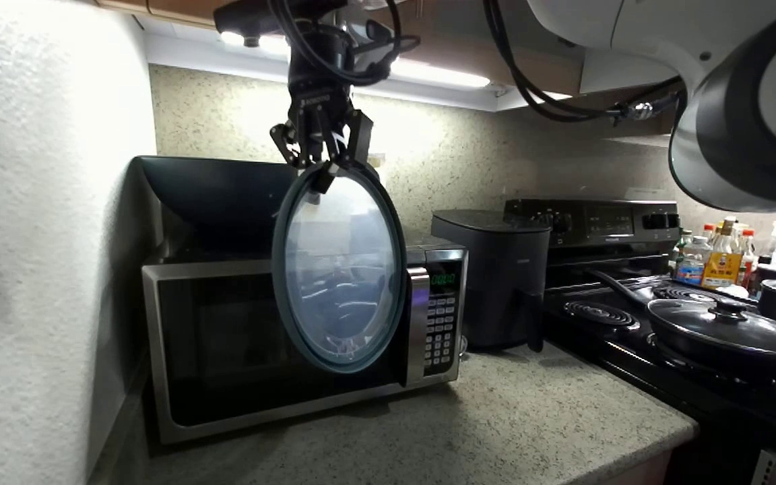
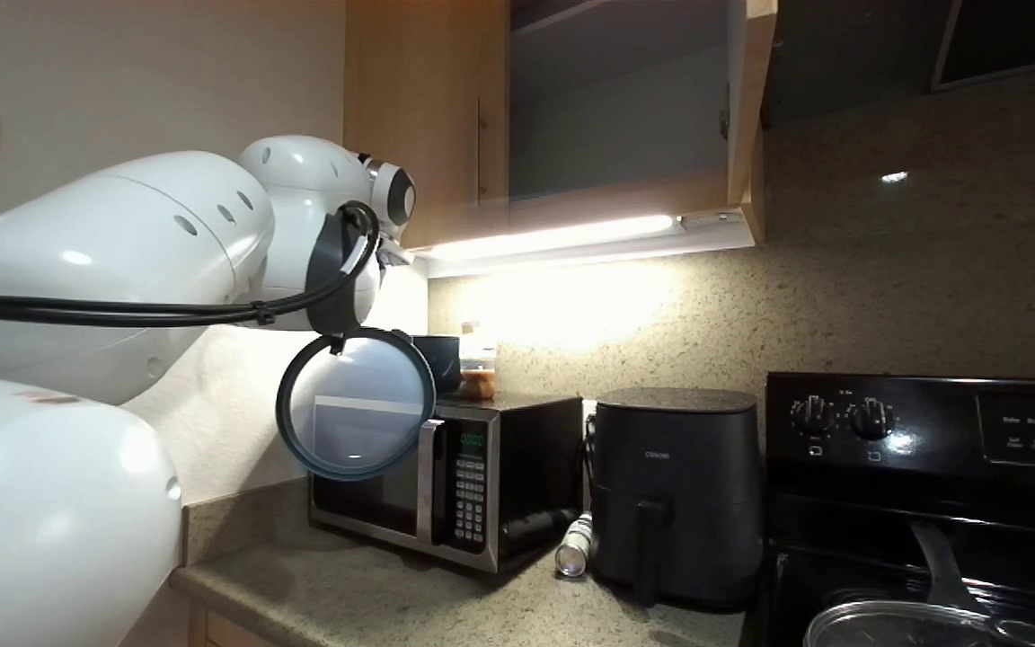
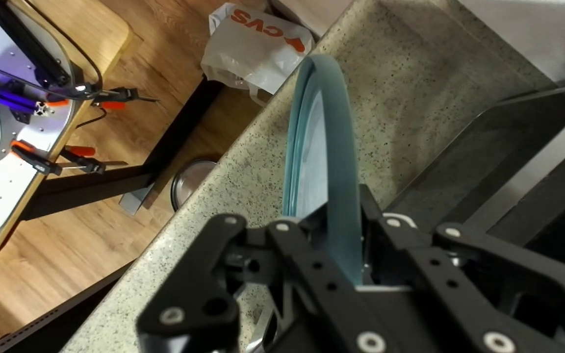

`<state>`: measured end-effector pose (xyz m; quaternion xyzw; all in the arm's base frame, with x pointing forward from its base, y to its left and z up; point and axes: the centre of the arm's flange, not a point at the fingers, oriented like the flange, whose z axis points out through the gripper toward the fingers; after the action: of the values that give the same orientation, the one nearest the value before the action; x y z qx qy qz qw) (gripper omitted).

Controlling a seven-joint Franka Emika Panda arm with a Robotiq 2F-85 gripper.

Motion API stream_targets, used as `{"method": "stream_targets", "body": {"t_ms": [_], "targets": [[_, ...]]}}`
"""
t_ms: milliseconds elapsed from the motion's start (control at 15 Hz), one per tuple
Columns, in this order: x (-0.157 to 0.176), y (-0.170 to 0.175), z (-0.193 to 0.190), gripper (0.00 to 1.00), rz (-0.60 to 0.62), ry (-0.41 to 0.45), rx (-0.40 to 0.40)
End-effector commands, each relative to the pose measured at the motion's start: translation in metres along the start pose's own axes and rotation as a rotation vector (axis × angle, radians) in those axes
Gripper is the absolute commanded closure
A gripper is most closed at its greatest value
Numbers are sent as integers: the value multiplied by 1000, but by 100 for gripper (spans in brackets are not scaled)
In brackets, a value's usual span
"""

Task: Take the plastic object in the top cabinet and put it on the counter

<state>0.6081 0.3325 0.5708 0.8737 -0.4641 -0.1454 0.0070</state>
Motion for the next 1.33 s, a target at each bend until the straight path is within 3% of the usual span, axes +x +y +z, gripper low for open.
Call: {"method": "stream_targets", "body": {"t_ms": [0,133,200,400,933,1067,1133,1267], "targets": [[7,-15,10,97,-24,35,-44],[6,-19,17,96,-29,37,-62],[6,-20,19,69,-28,34,-67],[11,-21,25,56,-21,22,-63],[20,-18,20,6,9,36,-53],[20,-15,14,0,32,65,-63],[20,-14,30,11,37,34,-52],[22,-13,27,0,45,46,-49]]}}
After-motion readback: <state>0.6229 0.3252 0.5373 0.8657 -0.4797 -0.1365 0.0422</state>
